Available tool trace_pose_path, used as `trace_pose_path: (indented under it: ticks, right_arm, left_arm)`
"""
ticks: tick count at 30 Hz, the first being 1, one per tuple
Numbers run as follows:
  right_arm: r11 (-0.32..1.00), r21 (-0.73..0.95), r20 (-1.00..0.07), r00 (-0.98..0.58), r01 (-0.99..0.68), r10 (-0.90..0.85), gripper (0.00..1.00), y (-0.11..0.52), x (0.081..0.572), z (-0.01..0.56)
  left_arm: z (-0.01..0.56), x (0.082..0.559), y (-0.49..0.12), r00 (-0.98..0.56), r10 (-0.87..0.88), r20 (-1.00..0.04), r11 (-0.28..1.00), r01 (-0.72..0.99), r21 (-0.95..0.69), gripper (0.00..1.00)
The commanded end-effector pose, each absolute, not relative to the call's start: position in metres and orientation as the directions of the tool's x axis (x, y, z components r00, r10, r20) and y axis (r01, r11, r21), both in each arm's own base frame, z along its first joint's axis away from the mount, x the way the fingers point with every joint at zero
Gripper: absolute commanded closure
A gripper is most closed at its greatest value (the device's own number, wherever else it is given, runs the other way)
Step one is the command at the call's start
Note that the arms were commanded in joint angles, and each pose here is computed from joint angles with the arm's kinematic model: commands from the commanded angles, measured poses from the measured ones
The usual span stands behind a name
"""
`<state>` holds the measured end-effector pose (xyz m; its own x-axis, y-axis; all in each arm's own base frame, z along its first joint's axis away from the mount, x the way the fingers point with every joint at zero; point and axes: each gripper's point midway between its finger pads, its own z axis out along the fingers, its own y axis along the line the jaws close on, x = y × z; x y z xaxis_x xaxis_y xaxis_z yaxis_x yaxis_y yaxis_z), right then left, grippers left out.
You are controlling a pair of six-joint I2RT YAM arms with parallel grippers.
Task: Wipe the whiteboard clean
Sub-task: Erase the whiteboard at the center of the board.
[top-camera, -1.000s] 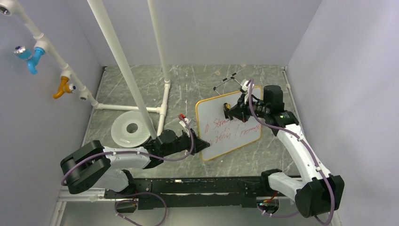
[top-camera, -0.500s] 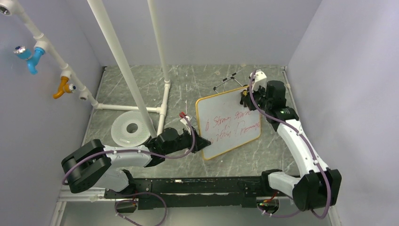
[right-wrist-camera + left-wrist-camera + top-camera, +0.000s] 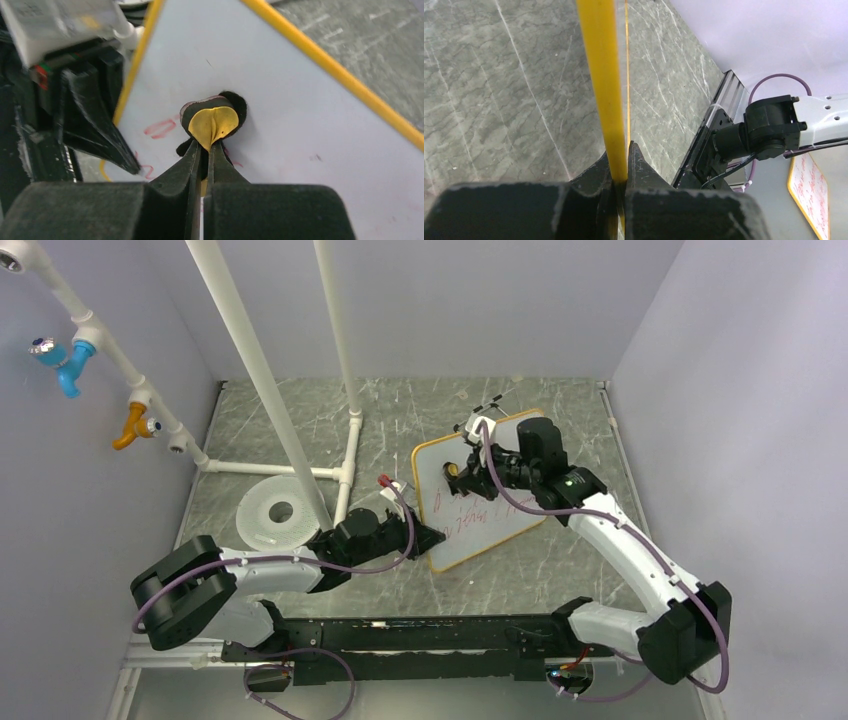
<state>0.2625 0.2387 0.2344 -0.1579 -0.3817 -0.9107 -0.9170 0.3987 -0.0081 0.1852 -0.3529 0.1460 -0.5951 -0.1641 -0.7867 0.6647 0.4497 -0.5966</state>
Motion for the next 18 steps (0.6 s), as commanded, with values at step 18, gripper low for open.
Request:
trace_pose_path:
  ticks: [18]
  right_arm:
    - [0.12,-0.16,-0.833,0.069,-0.98,-0.548,1.0,0.256,0.223,0.21]
  left_arm:
    - [0.198,0.175,-0.359,-0.455,-0.188,-0.871,0.345,0.799,-0.492,1.0]
